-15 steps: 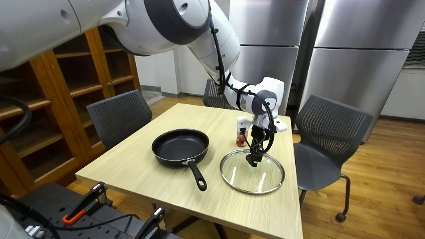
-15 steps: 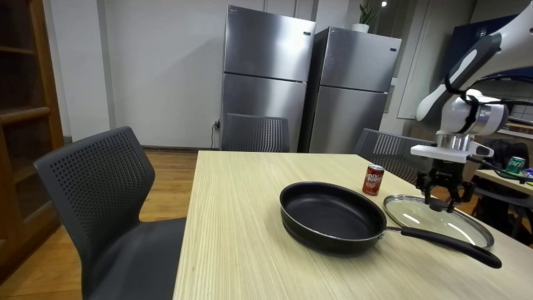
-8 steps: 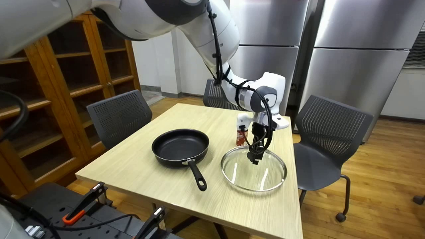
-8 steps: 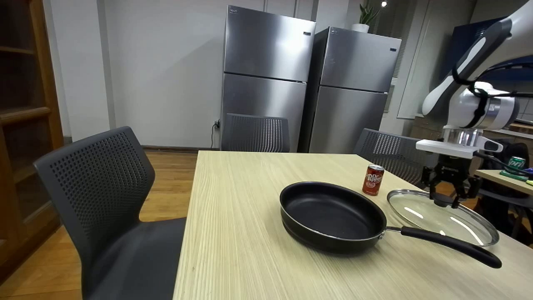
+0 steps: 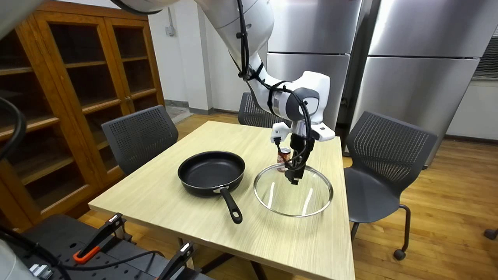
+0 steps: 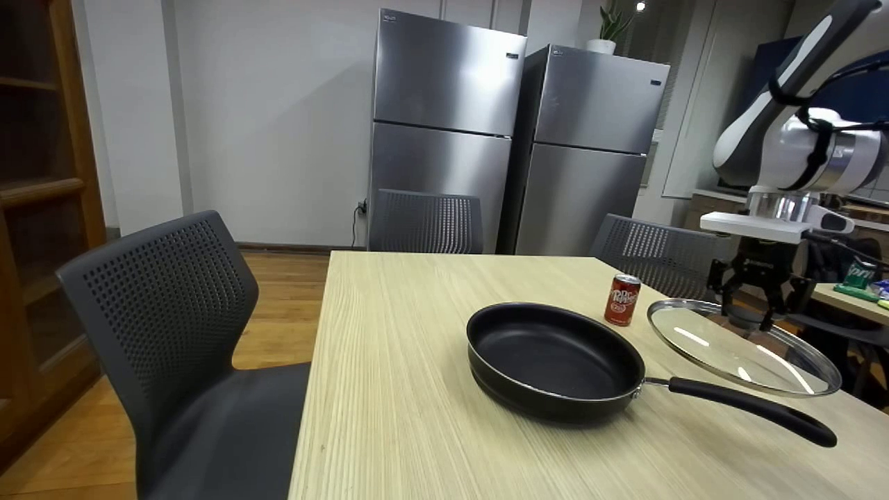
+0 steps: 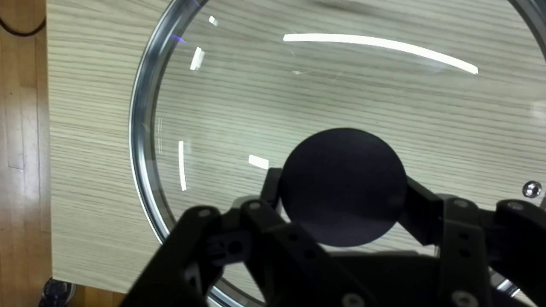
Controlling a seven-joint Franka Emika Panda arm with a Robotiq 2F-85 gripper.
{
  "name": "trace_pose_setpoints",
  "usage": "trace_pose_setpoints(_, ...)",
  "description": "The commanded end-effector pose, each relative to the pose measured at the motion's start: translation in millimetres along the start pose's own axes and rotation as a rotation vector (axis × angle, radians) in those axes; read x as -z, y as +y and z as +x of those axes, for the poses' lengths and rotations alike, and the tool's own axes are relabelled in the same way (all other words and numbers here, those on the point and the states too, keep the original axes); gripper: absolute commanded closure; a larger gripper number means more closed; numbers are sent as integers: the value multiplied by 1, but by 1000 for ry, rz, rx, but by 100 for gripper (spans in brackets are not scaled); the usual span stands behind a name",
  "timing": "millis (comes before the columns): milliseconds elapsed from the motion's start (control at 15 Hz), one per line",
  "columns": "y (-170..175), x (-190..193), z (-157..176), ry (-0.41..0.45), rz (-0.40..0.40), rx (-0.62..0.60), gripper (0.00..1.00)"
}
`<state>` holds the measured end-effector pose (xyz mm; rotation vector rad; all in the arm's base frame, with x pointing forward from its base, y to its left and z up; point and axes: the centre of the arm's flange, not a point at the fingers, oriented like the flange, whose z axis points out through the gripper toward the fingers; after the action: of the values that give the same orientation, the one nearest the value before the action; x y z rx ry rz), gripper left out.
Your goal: Put the lid on the pot
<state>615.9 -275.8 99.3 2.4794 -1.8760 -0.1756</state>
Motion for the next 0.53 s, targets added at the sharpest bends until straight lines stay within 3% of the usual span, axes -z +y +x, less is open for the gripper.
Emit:
trace_pose_setpoints(0, 16, 45, -32, 16, 35, -10, 63)
trace_pose_setpoints(467, 11, 69, -70, 19, 46, 37, 63)
